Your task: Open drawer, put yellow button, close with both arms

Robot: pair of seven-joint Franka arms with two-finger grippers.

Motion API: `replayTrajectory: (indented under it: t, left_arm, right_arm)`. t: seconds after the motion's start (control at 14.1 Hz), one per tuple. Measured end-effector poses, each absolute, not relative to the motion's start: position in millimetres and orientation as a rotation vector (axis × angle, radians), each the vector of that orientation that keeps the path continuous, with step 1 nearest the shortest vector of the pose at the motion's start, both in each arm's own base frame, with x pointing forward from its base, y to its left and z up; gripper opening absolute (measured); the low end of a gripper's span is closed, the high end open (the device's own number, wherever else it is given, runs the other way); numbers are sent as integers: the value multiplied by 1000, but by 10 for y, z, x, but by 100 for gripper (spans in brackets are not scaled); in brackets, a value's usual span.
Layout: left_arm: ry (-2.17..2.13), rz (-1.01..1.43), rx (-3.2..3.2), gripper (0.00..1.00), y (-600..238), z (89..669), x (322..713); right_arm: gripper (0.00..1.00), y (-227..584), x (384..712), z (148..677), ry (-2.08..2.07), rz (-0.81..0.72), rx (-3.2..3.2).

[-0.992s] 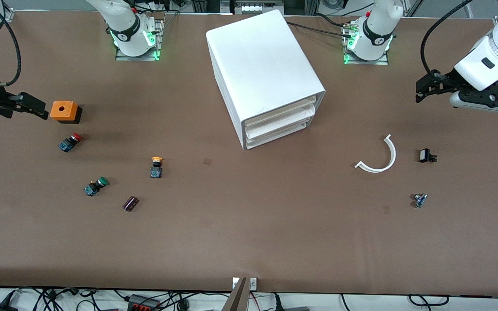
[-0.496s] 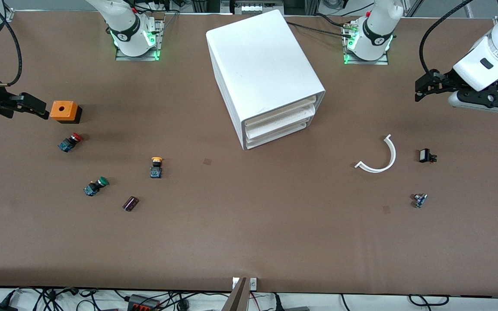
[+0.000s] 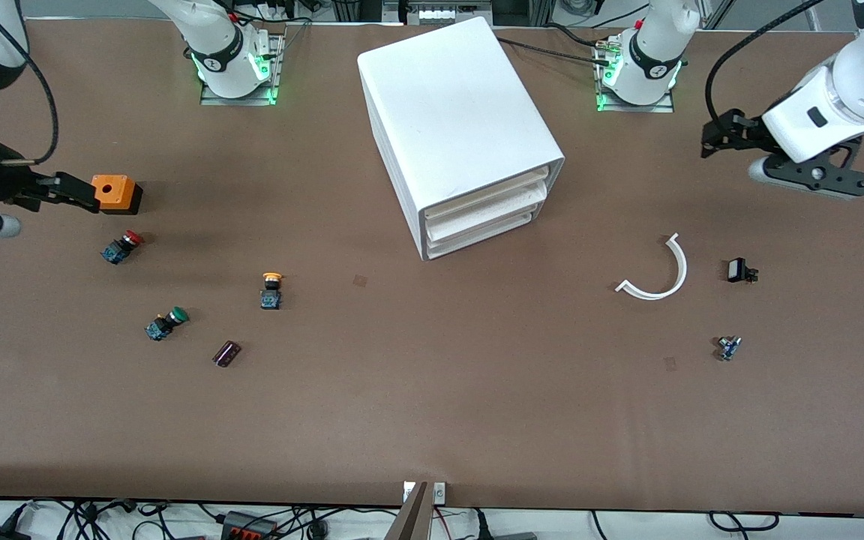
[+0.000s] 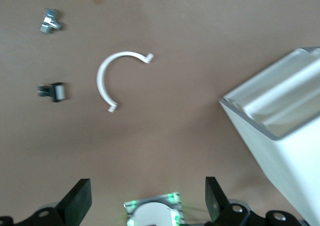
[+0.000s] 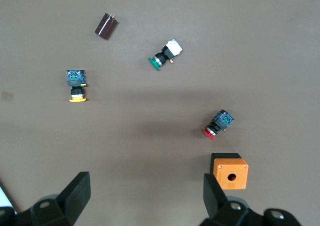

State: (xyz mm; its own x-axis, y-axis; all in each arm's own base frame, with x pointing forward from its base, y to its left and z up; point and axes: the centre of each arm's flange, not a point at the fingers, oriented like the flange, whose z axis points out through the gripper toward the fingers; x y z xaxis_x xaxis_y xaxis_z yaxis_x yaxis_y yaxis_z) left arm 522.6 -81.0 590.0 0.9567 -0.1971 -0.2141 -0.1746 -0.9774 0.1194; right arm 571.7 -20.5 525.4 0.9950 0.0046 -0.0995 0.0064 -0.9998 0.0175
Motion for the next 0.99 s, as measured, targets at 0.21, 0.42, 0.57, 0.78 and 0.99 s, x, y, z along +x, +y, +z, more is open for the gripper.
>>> replayTrajectory:
  t: [0.21,0.42,0.57,0.78,0.99]
  left_arm:
    - [-294,-466,2843,100,-990,5720,5220]
    - [-290,-586,2684,100,-1155,5400,5311]
    - [-316,-654,2560,100,-1289,5058,5434]
    - [-401,-680,2331,100,-1519,4345,5679]
    - [-443,-577,2163,100,-1625,3744,5910]
  right_arm:
    - [100,-26,5839,4980,57,-188,3114]
    - [100,174,5960,4683,109,-214,3106]
    - [100,375,6039,4457,155,-225,3099]
    - [100,605,6156,4083,191,-235,3118]
    - [100,848,6262,3619,237,-242,3119]
